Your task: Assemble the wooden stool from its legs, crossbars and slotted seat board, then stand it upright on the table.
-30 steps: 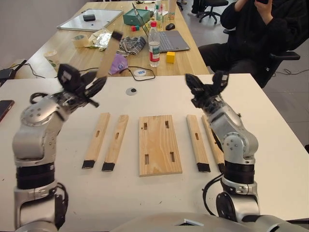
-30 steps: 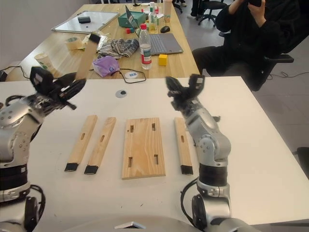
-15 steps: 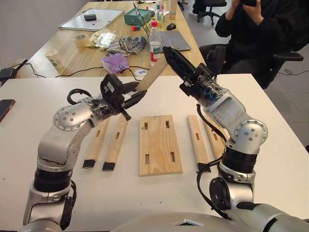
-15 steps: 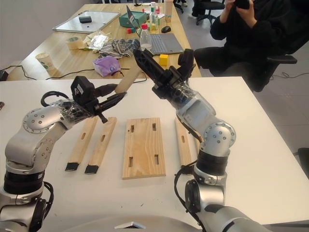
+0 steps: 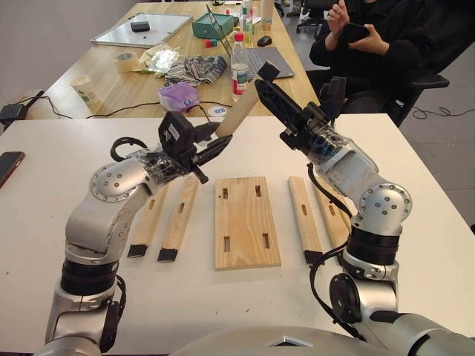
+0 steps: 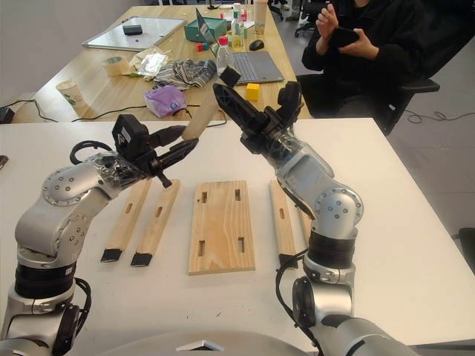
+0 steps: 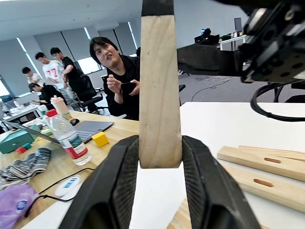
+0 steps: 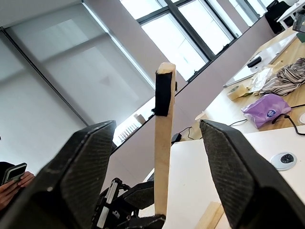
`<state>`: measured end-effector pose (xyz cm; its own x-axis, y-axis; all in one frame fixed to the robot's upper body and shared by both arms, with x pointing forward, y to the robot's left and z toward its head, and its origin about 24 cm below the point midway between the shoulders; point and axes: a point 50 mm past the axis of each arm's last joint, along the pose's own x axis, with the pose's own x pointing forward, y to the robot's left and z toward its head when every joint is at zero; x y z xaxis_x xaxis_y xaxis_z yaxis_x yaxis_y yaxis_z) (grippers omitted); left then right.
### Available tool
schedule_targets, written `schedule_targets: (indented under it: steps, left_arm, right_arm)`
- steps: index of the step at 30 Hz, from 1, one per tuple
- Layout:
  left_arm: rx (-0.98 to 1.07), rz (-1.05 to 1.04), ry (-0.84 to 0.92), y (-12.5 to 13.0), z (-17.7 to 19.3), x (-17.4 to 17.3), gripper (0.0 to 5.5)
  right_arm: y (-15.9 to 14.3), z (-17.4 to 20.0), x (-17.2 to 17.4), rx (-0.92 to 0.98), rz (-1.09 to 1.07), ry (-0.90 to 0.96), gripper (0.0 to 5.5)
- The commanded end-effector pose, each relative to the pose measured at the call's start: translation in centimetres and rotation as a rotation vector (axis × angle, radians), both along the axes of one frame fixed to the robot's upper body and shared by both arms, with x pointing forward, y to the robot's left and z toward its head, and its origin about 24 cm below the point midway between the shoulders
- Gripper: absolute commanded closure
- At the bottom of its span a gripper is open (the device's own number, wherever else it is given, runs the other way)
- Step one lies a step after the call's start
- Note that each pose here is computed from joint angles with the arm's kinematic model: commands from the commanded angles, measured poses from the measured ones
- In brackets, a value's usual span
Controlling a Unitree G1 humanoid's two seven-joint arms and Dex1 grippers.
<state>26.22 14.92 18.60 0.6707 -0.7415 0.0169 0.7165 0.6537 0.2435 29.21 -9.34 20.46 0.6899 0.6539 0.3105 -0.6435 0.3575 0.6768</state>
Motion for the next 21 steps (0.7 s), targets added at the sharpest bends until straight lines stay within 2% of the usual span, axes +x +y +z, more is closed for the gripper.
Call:
schedule_targets:
  steps: [1,17,19,20,21]
  left_arm:
    - [0.008,-0.017,0.022,-0.29,-0.41,-0.41,4.22]
    - [0.024,-0.012,0.028,-0.47,-0.85,-0.35,4.23]
    - [0.011,-0.002,0.032,-0.31,-0.83,-0.22,4.23]
    - [0.005,0.004,0.033,-0.19,-0.81,-0.14,3.86]
    - [0.0,0.014,0.034,-0.06,-0.8,-0.05,3.81]
  right_arm:
    - [-0.75,-0.04,0.85,-0.009,-0.066,0.034,2.45]
    - [-0.71,-0.3,0.98,0.007,-0.058,0.095,4.98]
    - [-0.76,-0.23,0.91,0.004,-0.062,0.089,5.04]
    - [-0.77,-0.18,0.89,0.003,-0.064,0.084,5.04]
    - [-0.8,-0.13,0.85,0.002,-0.064,0.081,5.05]
